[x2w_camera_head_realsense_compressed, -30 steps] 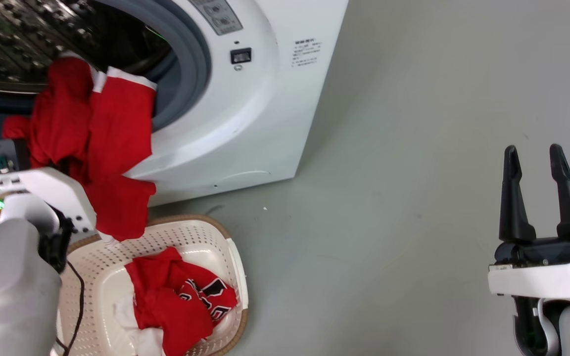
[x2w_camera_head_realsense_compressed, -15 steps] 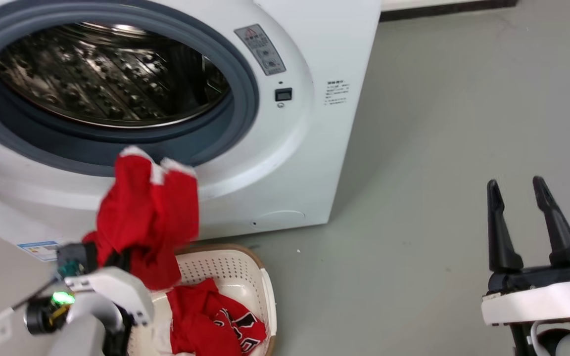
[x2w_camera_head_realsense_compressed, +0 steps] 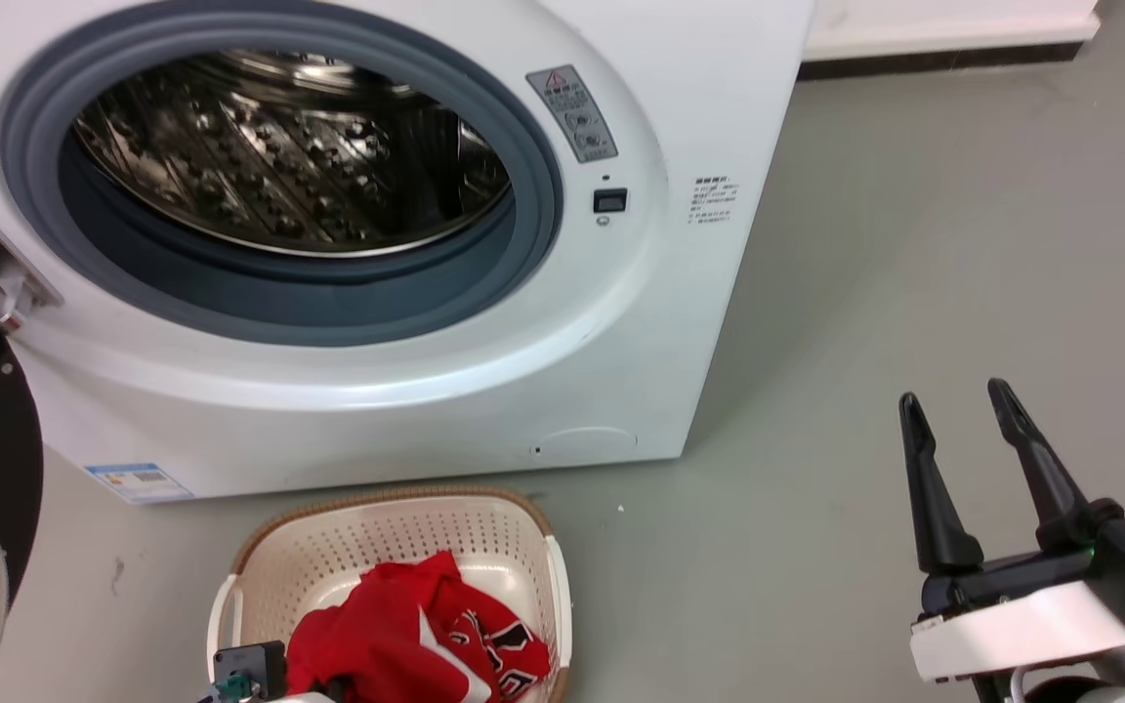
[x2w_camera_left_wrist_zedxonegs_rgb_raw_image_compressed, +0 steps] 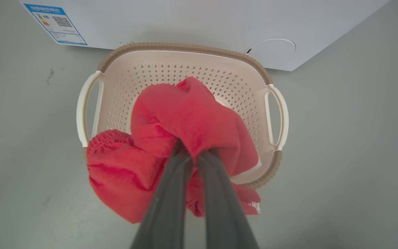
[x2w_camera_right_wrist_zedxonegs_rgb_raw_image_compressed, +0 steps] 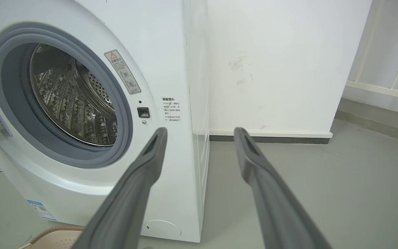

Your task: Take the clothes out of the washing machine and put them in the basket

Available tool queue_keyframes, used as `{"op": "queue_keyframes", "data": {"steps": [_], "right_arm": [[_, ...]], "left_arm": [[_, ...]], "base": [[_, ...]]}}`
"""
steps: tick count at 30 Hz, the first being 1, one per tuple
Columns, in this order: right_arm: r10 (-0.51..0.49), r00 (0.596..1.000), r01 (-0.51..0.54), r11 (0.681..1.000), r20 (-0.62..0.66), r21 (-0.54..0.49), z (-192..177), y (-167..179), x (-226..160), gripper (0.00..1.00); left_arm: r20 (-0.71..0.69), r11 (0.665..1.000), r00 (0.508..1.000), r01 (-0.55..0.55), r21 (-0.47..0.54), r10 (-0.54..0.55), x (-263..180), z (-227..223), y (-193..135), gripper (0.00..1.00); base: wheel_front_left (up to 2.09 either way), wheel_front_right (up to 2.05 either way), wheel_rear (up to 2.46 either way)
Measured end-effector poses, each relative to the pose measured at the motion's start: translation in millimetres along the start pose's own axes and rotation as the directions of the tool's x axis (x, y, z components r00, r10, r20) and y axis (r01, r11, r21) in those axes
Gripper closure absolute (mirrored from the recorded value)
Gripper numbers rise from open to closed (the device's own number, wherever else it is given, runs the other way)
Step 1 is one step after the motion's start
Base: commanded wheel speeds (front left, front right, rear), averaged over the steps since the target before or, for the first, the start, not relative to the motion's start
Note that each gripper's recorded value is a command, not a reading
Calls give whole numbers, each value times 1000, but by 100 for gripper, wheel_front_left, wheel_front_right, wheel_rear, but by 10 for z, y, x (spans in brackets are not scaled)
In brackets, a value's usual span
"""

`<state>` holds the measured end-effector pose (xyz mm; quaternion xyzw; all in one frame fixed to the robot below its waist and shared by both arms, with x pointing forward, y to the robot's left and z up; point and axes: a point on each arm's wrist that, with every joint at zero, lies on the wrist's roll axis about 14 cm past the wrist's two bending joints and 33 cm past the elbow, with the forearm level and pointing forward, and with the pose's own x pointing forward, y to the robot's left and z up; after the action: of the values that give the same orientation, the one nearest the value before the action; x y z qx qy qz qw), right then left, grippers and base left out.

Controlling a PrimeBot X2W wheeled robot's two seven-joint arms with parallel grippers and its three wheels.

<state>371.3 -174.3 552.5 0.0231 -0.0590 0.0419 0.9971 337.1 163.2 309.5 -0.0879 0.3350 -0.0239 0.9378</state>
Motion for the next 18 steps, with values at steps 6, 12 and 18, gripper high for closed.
{"op": "queue_keyframes", "data": {"steps": [6, 12, 18], "right_arm": [[18, 1000, -18, 1000, -17, 4, -123, 33, 219, 0], [23, 999, -22, 1000, -46, 12, -364, 15, 451, 0], [4, 995, -2, 1000, -96, 19, -688, -79, 580, 0]], "left_arm": [[5, 1000, 1000, -7, 0, 7, 268, 49, -1, 100], [-40, 1000, 999, -12, 15, 13, 673, 37, 32, 100], [-160, 999, 986, -40, 24, 43, 997, -262, 129, 100]], "base": [[0, 0, 0], [0, 0, 0], [0, 0, 0]]}}
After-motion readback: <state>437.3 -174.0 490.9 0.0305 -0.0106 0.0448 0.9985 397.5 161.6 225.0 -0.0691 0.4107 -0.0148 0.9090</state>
